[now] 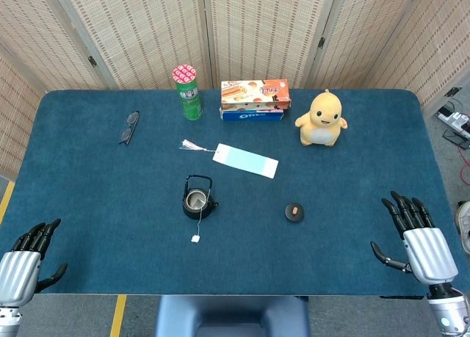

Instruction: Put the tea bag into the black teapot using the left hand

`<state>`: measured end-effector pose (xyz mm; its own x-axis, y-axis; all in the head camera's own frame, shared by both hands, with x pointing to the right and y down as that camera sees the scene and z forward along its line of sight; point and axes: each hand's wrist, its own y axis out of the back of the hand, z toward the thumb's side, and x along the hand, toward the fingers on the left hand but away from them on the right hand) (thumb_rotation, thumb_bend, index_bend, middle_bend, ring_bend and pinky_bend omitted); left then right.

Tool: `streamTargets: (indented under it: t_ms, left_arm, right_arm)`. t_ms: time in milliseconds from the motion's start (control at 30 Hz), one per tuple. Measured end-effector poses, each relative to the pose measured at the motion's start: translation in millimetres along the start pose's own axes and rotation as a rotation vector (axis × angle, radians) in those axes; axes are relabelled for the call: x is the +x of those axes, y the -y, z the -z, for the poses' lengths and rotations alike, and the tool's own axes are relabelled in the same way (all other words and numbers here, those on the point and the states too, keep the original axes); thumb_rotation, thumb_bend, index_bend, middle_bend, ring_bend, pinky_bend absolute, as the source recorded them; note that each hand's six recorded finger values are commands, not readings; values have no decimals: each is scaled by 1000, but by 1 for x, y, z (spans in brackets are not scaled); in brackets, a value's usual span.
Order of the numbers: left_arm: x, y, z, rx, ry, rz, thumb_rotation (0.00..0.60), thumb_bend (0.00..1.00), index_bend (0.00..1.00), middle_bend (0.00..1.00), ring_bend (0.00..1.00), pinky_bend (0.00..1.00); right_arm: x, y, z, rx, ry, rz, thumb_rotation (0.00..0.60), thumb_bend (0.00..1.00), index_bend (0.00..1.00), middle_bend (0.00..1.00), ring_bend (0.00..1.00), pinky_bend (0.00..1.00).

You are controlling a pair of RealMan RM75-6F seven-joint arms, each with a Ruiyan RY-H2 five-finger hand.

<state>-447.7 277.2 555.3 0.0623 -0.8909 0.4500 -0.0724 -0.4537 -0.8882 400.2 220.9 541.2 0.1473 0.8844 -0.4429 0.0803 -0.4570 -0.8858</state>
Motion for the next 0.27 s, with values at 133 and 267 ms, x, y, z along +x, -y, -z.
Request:
streamTargets:
  t_ms: [133,267]
  left_arm:
    - [1,5,2,-2,-1,26,600,326,39,201,145,251]
    - [6,13,3,-5,-4,66,600,324,34,201,145,253]
  right_arm:
    - [-1,-2,0,-3,0,13,221,404,0,0,0,0]
    - [-3,-1,1,2,2,18,221,404,0,0,0,0]
